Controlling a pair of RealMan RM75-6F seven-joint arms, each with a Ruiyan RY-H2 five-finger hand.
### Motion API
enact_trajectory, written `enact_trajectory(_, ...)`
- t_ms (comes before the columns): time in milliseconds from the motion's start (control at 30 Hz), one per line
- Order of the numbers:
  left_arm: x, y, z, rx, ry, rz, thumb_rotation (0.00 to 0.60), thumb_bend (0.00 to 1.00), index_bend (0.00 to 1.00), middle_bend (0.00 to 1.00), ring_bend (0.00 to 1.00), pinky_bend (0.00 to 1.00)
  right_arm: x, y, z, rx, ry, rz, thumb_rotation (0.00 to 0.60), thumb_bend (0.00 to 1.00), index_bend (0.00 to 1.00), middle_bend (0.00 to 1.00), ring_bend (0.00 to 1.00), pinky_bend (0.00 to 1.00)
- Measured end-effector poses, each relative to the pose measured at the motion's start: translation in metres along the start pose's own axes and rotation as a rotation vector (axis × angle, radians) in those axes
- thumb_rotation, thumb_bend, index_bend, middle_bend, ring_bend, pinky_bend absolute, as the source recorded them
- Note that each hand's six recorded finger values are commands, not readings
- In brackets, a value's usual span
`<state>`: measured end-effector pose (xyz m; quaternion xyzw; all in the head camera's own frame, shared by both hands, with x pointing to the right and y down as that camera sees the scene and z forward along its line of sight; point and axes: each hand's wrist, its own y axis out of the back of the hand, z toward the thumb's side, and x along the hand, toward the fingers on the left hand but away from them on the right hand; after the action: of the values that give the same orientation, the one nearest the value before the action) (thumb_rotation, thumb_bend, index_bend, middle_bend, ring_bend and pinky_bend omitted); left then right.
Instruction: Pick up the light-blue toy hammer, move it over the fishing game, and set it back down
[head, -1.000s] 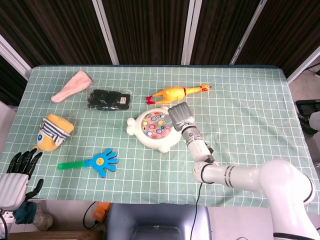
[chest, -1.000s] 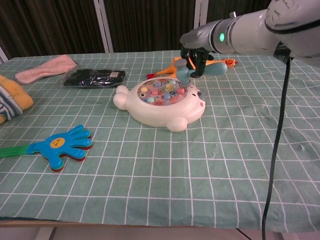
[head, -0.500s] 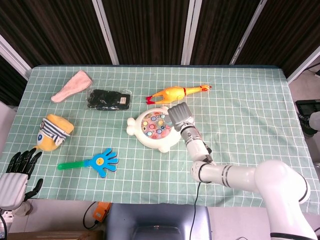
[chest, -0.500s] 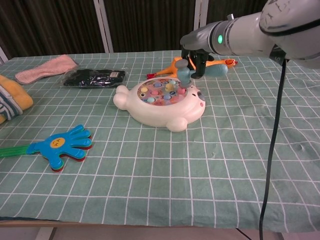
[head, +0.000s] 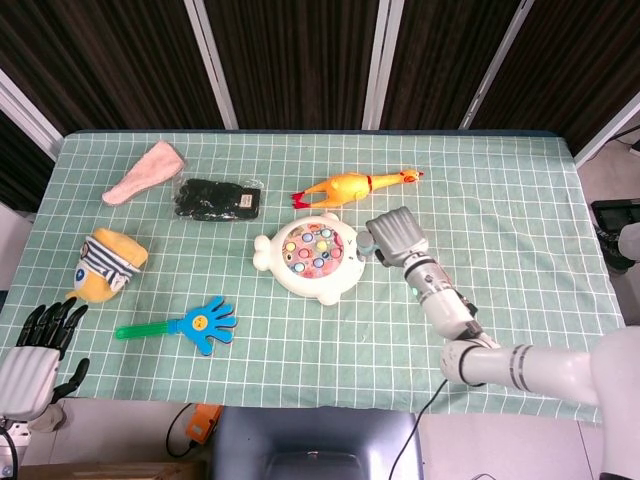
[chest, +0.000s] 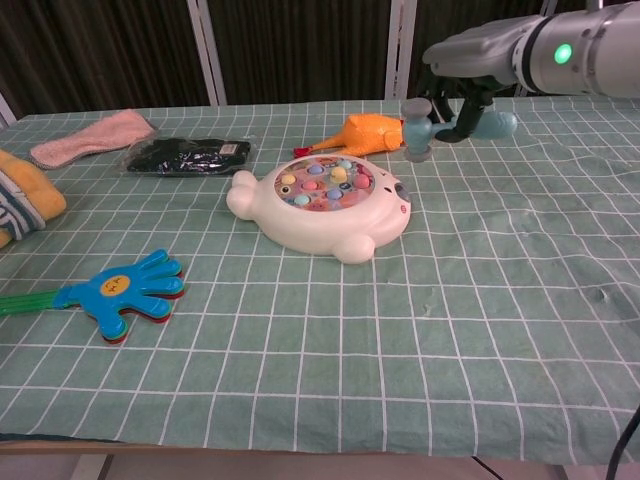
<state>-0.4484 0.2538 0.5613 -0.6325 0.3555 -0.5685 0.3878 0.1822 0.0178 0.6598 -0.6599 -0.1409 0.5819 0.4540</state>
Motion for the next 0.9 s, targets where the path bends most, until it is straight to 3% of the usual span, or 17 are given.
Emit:
enact_trajectory(433,0.004,-0.007,0.004,0.021,0.0,-0.014,0.6,0.39,0.0,0.0,0.0,0.03,0.042,-0.079,-0.083,-0.119,-0.017,-0.011,0.6,0.52,1.0,0.66,0.83,1.0)
enact_trajectory(900,0.005,-0.008,0.004,0.018,-0.003,-0.023,0.6,0.39,0.0,0.0,0.0,0.03,0.029,-0.143,-0.095,-0.276,-0.037,-0.042,0.6,0.45,1.0,0.66,0.82,1.0)
